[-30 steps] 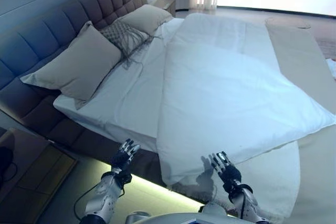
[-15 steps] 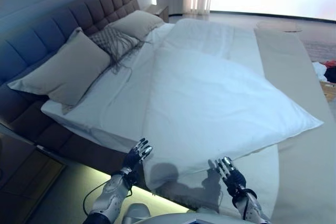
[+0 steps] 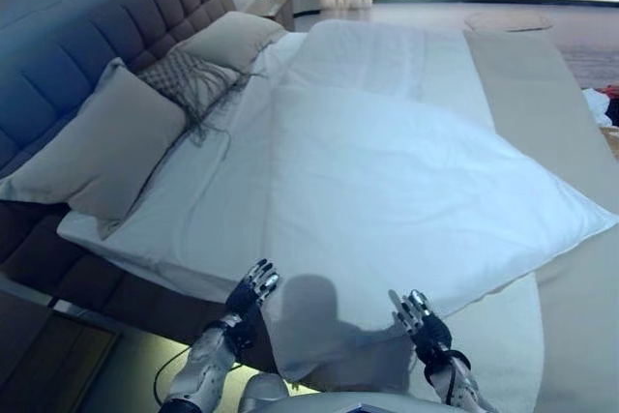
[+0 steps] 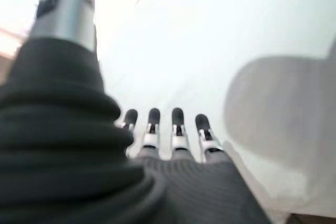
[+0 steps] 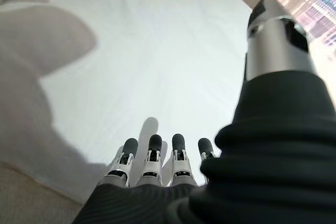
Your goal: Make the bed neatly
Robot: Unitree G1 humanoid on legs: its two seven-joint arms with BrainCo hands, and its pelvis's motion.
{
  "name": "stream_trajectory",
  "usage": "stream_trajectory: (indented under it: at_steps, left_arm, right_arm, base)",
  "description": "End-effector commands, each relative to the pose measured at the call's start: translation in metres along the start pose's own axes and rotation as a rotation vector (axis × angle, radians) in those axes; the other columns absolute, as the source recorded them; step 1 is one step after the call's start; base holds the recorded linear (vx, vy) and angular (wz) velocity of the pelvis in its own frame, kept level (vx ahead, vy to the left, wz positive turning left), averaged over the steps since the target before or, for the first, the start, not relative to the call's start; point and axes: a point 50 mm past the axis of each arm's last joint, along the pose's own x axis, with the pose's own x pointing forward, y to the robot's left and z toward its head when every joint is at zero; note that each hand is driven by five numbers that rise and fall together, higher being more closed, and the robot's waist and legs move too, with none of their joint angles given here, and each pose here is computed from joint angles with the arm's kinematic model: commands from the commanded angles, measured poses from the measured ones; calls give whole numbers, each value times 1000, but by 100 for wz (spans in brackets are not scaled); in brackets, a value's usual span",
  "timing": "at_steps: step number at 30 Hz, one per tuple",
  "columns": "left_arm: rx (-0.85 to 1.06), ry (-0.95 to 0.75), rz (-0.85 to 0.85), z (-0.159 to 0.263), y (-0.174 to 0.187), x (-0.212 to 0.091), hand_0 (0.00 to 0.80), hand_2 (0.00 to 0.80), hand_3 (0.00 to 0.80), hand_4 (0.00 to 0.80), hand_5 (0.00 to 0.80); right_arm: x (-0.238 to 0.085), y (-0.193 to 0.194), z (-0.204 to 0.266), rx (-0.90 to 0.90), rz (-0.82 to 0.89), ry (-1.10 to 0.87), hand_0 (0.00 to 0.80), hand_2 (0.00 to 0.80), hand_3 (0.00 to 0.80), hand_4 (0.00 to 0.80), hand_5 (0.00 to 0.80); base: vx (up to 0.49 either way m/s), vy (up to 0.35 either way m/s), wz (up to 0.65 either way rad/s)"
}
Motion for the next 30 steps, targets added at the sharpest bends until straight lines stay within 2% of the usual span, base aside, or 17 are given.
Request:
stream_trajectory:
  at_steps: [1, 4, 14, 30]
  left_arm:
    - [64, -127, -76, 34, -5, 1, 0, 0, 0, 0, 0]
    - [130, -137, -85, 43, -6, 0, 0, 0, 0, 0, 0]
    - [119, -146, 8, 50, 7, 0, 0, 0, 0, 0, 0]
    - [90, -192, 26, 58, 13, 1, 0, 0, 0, 0, 0]
  right_arm:
    - [3, 15, 21, 5, 69, -116, 0, 0, 0, 0, 0]
    - [2, 17, 15, 84, 69, -118, 0, 0, 0, 0, 0]
    - [9, 33, 12, 101, 112, -138, 0, 0, 0, 0, 0]
    - [18, 35, 11, 52, 98, -72, 0, 0, 0, 0, 0]
  base:
    - [153, 267, -43]
    - [150, 225, -15]
    - [52, 125, -3]
    - [-70, -109, 3]
